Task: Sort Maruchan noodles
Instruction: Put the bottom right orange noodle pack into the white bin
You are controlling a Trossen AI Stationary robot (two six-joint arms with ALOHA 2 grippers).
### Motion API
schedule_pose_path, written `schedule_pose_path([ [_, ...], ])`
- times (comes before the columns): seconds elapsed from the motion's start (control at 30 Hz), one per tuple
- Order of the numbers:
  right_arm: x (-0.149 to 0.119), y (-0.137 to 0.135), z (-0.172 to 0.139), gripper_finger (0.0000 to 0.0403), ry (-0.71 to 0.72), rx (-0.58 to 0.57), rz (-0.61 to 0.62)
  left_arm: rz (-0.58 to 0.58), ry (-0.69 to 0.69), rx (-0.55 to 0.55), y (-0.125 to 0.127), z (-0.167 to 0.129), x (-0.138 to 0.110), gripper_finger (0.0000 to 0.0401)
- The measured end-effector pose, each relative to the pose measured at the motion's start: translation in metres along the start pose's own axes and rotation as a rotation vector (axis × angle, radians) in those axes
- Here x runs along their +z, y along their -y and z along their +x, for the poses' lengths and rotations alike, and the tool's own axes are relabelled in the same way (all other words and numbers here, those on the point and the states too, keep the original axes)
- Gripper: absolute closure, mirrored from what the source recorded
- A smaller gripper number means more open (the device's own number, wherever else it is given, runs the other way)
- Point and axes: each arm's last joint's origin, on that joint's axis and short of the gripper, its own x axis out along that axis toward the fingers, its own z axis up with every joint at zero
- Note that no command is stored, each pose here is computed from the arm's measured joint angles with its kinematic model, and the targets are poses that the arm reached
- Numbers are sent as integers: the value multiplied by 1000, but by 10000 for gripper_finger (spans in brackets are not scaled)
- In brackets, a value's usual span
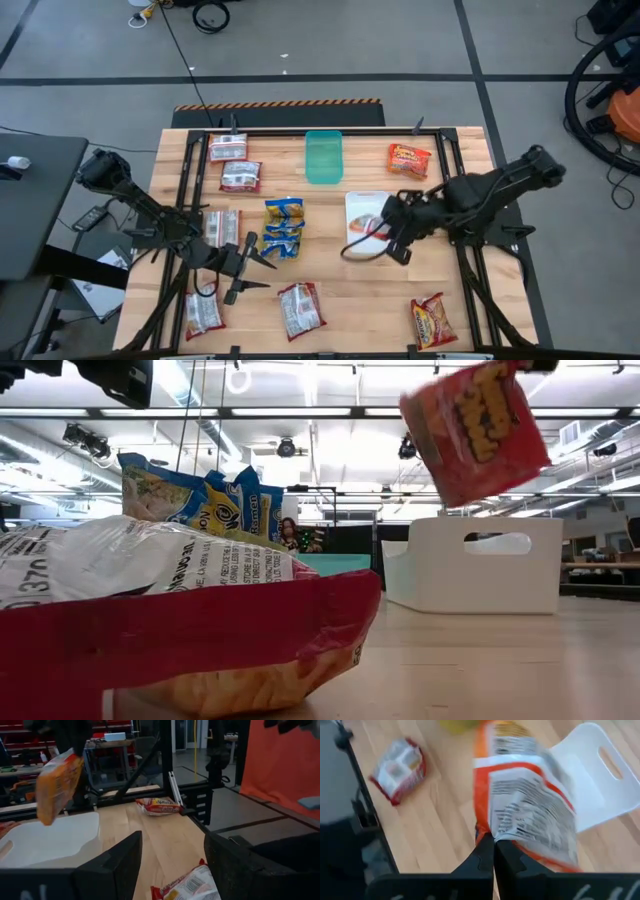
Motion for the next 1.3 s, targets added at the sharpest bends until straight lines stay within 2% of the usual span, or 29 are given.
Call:
schedule_pose_path([
  [0.27,-23,24,32,400,123,263,-12,-11,20,47,-8,3,2,184],
  [0.6,-44,37,73,399,186,310,-162,-34,75,119,-23,7,7,184],
  [0.8,-48,36,87,399,280,440,-267,-35,144,127,-25,6,14,184],
  [1.0,-62,49,102,399,217,385,-319,-10,223,148,-26,5,23,184],
  [1.3,-70,56,107,380,125,348,-306,-10,207,316,-30,4,23,184],
])
